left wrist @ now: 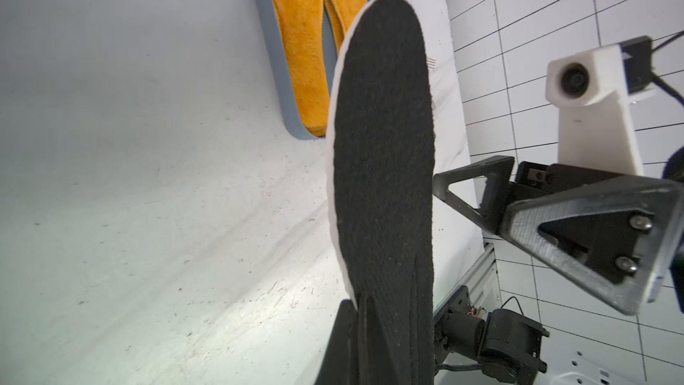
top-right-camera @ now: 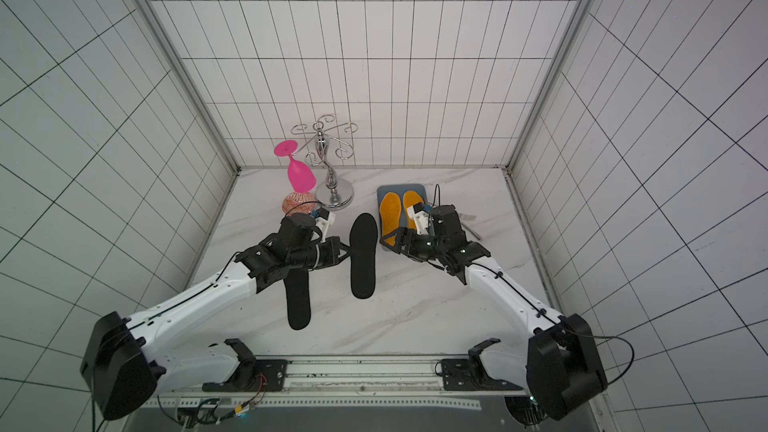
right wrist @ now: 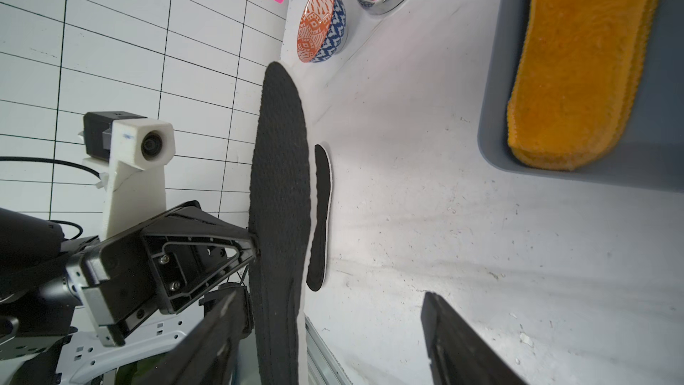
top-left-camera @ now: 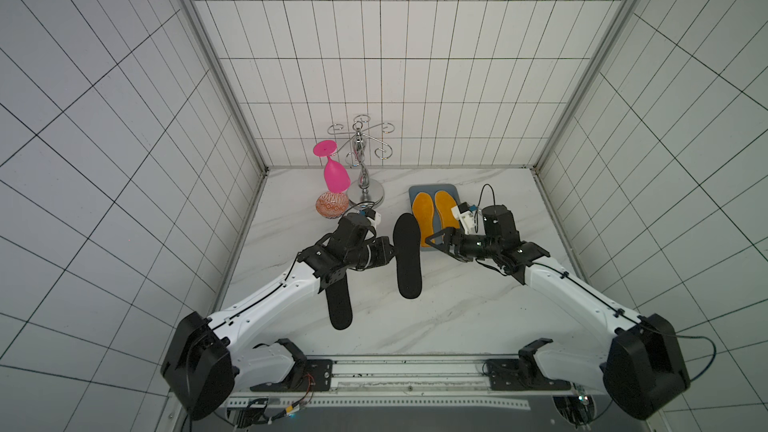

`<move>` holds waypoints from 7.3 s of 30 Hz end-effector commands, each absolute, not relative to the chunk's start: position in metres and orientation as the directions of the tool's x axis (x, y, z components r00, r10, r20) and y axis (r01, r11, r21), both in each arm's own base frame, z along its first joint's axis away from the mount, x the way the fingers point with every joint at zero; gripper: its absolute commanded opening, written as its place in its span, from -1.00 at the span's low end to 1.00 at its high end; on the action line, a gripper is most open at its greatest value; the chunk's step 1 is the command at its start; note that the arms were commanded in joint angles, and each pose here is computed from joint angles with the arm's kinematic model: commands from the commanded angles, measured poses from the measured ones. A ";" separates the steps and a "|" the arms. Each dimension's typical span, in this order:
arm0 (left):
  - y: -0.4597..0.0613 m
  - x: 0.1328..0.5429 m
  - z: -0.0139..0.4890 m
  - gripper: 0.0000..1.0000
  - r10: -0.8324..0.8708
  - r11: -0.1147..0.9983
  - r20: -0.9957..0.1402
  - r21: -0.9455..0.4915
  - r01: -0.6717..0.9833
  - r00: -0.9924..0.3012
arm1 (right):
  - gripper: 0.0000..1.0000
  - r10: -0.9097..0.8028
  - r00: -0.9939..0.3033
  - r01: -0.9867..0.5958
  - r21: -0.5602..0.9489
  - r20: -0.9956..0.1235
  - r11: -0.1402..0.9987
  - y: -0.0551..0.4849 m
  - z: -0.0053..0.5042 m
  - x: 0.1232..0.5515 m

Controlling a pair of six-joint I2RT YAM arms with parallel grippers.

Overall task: Put the insoles into the storage box
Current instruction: Place the insole in the storage box, then pick up the insole from the center of the board, then place the insole in the storage box.

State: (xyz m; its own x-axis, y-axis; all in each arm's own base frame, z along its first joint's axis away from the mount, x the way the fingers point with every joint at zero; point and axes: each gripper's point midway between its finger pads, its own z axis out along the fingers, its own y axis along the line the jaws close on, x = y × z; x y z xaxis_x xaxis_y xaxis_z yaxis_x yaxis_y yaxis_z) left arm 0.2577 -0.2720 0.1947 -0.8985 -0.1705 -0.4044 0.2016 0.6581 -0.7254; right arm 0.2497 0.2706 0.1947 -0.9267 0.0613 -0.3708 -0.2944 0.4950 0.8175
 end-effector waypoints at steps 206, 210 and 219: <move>-0.257 0.322 0.242 -1.00 -0.562 0.472 -0.369 -0.878 0.079 -0.740 | 0.30 0.026 -0.891 -0.391 0.796 -0.453 0.462 0.293 0.215 0.282; -0.272 0.323 0.242 -1.00 -0.550 0.468 -0.373 -0.879 0.094 -0.747 | 0.09 0.016 -0.892 -0.399 0.804 -0.451 0.440 0.299 0.217 0.280; -0.283 0.325 0.248 -1.00 -0.540 0.458 -0.382 -0.881 0.119 -0.750 | -0.48 0.002 -0.899 -0.398 0.817 -0.439 0.416 0.303 0.217 0.278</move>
